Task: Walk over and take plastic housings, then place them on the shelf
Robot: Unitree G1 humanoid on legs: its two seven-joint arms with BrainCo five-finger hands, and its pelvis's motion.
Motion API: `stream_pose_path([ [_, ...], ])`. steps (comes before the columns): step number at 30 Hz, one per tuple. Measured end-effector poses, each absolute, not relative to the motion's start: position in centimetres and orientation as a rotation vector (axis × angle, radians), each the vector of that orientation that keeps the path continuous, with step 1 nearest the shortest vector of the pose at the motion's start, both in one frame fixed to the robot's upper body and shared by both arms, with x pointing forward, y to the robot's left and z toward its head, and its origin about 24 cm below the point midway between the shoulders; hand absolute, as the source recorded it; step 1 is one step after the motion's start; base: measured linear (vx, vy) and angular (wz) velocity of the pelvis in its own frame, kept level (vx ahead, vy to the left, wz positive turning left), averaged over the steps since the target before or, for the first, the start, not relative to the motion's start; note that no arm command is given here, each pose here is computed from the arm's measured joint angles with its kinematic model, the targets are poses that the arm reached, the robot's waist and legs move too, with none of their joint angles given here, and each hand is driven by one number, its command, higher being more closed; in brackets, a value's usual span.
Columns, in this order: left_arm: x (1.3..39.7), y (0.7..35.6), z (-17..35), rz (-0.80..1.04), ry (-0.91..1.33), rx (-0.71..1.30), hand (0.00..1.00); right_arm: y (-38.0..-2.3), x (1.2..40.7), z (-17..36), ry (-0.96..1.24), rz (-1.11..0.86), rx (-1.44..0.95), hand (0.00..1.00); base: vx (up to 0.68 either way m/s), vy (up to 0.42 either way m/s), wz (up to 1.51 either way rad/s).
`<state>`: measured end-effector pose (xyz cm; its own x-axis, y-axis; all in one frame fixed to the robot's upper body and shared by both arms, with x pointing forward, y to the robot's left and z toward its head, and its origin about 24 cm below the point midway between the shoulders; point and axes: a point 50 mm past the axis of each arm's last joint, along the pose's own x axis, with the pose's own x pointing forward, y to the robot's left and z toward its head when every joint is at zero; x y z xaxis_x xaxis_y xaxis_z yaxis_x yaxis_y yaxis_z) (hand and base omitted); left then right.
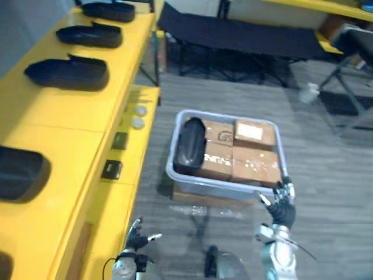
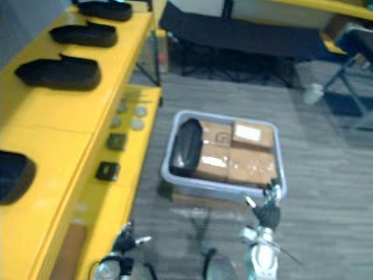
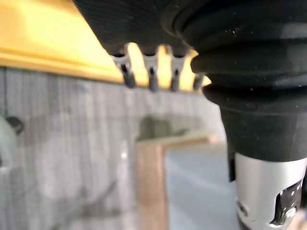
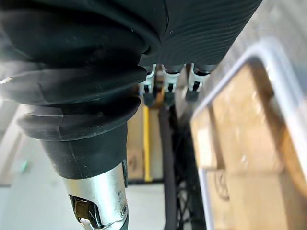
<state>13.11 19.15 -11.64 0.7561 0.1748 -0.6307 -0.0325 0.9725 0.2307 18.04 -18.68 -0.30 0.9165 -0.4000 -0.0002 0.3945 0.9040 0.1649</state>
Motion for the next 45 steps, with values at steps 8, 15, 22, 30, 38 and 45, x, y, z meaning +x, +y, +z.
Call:
stream_pose_path([
  [8,13.0,17.9,-12.0,0.285,0.699,0.005,0.0,-19.1,19.0,-2.2,0.092,-0.31,0.079,0.0,-0.05,-0.193,-0.87],
  [15,12.2,18.4,-12.1,0.323,0.686,0.014,0.0,-21.3,16.1,-3.8,0.186,-0.391,0.092,0.0,-0.11,0.074,-0.18],
  [22,11.9,18.7,-12.2,0.338,0.703,0.032,0.0,-20.7,16.5,-4.3,0.227,-0.367,0.127,0.0,-0.05,0.055,0.1],
  [30,11.8,18.9,-12.3,0.363,0.721,0.037,0.0,-20.3,23.1,-1.6,0.104,-0.313,0.123,0.0,0.0,0.022,0.16],
  [38,12.3,18.8,-11.9,0.325,0.668,0.045,0.0,-23.0,25.4,1.2,-0.013,-0.42,0.144,0.0,-0.03,0.016,0.42],
  [45,12.8,20.0,-11.2,0.284,0.622,0.141,0.0,-20.8,20.9,-2.0,0.056,-0.486,0.368,0.0,0.08,0.126,0.18],
])
